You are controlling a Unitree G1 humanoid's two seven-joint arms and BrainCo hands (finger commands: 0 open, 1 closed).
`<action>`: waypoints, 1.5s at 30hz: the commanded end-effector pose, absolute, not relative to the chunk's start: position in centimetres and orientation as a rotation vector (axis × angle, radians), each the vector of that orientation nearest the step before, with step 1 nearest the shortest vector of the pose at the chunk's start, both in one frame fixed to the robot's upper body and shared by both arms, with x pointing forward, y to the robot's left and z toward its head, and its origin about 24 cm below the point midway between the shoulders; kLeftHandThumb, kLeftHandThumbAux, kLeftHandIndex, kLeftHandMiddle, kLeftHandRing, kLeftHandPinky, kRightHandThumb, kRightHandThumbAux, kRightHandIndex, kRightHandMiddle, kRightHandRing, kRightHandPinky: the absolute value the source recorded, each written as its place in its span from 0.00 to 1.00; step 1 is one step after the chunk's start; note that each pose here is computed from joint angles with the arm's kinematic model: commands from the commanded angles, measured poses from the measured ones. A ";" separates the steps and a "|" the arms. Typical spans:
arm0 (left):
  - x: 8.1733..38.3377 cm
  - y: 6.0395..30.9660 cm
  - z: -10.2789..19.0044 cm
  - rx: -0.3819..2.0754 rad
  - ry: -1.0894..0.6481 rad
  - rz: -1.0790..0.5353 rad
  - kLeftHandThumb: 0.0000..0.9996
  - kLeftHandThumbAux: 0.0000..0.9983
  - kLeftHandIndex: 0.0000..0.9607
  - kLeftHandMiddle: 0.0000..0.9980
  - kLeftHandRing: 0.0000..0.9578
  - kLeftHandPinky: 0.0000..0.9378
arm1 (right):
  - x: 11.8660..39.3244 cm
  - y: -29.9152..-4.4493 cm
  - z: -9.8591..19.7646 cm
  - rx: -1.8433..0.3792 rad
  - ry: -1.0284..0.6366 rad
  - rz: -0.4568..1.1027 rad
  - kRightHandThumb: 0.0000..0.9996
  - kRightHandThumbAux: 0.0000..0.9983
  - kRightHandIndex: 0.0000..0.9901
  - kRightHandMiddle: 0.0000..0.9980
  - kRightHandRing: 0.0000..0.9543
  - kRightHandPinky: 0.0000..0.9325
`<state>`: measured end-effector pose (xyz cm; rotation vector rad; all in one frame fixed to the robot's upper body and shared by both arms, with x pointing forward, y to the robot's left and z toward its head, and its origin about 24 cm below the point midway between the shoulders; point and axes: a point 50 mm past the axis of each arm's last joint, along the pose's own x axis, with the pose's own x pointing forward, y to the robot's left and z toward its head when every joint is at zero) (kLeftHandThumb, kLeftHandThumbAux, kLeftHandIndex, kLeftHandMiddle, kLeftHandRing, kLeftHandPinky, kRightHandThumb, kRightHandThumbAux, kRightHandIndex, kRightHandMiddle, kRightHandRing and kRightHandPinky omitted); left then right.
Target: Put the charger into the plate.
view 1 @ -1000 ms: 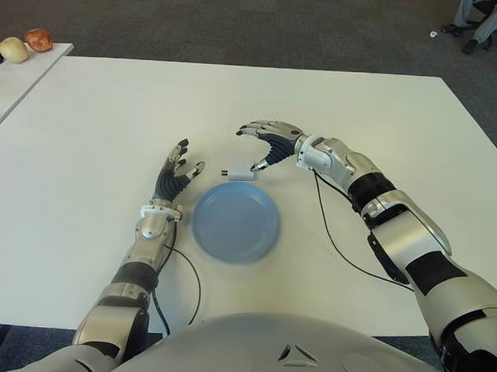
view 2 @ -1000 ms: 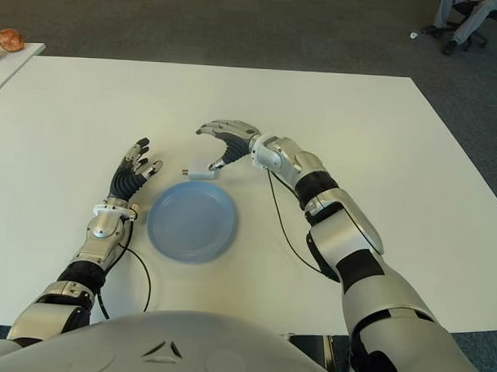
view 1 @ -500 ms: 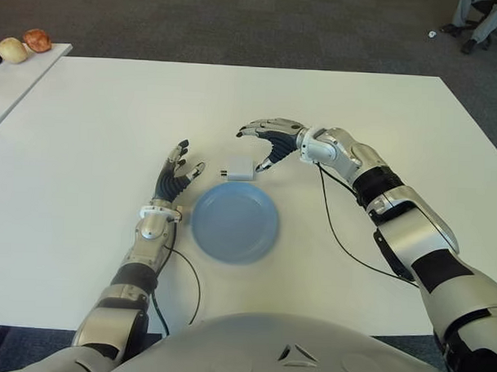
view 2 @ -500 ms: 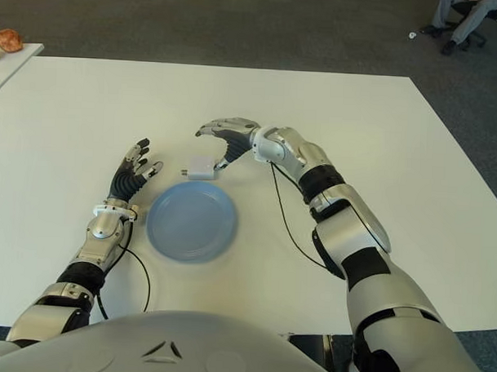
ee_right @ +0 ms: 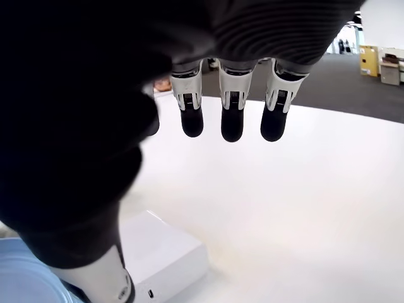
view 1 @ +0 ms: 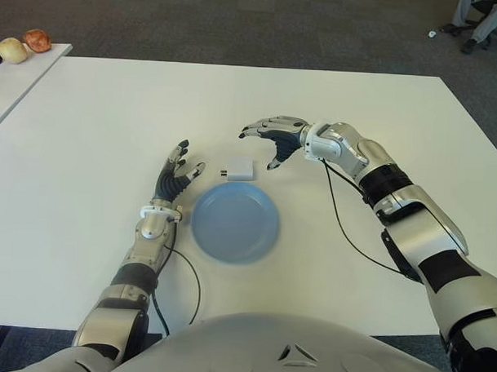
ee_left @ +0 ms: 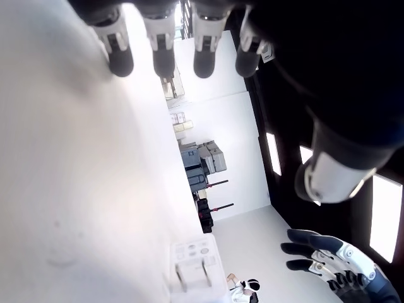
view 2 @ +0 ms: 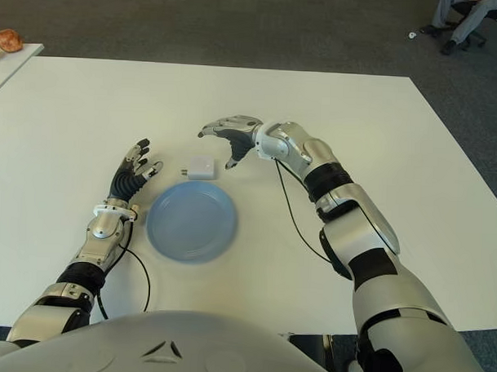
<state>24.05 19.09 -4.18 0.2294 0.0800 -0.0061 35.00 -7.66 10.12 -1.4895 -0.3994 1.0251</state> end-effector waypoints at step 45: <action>19.9 18.3 -8.2 0.199 0.316 -0.011 0.00 0.58 0.04 0.05 0.04 0.04 | 32.2 -8.2 5.9 -1.522 -0.643 1.062 0.00 0.93 0.02 0.05 0.05 0.09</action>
